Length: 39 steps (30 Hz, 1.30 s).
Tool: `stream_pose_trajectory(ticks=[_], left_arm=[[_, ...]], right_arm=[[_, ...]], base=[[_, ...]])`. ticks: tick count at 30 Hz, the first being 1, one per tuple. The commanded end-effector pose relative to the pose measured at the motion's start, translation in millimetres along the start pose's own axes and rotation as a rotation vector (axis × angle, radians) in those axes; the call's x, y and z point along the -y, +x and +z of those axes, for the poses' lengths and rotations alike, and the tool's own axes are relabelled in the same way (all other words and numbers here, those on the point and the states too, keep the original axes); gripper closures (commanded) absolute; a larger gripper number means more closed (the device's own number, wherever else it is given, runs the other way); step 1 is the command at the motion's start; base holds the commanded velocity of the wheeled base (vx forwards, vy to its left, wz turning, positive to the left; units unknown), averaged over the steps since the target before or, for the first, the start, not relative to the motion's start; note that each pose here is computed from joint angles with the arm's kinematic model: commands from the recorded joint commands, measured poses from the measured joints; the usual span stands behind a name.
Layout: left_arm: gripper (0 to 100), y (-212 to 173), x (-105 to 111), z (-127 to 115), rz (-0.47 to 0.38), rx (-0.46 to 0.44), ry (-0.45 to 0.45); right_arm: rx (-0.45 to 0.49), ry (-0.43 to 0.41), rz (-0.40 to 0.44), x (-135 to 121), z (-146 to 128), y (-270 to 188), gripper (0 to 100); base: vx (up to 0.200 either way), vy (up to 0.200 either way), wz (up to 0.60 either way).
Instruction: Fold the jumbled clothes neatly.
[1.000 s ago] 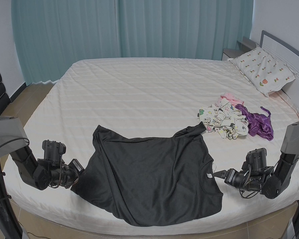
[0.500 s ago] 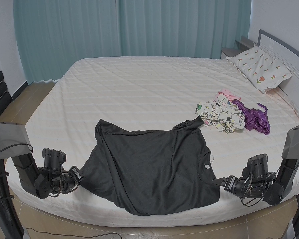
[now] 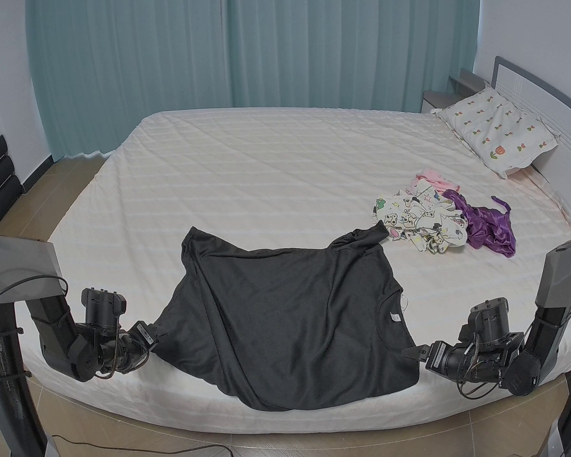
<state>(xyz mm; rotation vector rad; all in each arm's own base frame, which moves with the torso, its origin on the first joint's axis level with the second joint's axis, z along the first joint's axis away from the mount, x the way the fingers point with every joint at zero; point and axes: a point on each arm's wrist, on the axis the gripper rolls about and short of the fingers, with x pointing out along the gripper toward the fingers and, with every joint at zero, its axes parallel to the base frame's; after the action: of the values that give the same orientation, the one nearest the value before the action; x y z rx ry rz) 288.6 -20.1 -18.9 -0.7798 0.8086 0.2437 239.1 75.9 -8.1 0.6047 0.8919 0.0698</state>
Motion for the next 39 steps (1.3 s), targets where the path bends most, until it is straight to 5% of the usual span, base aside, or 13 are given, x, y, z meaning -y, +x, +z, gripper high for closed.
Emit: stream_pose_trajectory(ticks=[1,15,16,23,39], left_arm=[[0,3.8,-1.0,-0.6,0.007,-0.003,0.0],[0,35.1,5.3,6.4,0.067,0.085,0.043],[100,35.7,4.1,4.6,0.085,0.089,0.077],[100,18.3,-14.3,-11.2,0.17,0.041,0.109],[100,-44.5,-13.5,-16.3,0.299,-0.13,0.242]], right_arm=[[-0.007,-0.003,-0.001,-0.2,-1.6,1.2,0],[-0.005,-0.013,0.015,-6.3,-3.3,2.5,0],[-0.011,-0.021,0.014,-7.1,-5.2,2.8,0],[-0.012,-0.043,-0.012,-8.6,-9.1,16.3,0],[0.007,-0.091,-0.051,-21.3,14.2,40.8,0]], base=[[0.0,0.0,0.0],[0.0,0.0,0.0],[0.0,0.0,0.0],[0.0,0.0,0.0],[0.0,0.0,0.0]])
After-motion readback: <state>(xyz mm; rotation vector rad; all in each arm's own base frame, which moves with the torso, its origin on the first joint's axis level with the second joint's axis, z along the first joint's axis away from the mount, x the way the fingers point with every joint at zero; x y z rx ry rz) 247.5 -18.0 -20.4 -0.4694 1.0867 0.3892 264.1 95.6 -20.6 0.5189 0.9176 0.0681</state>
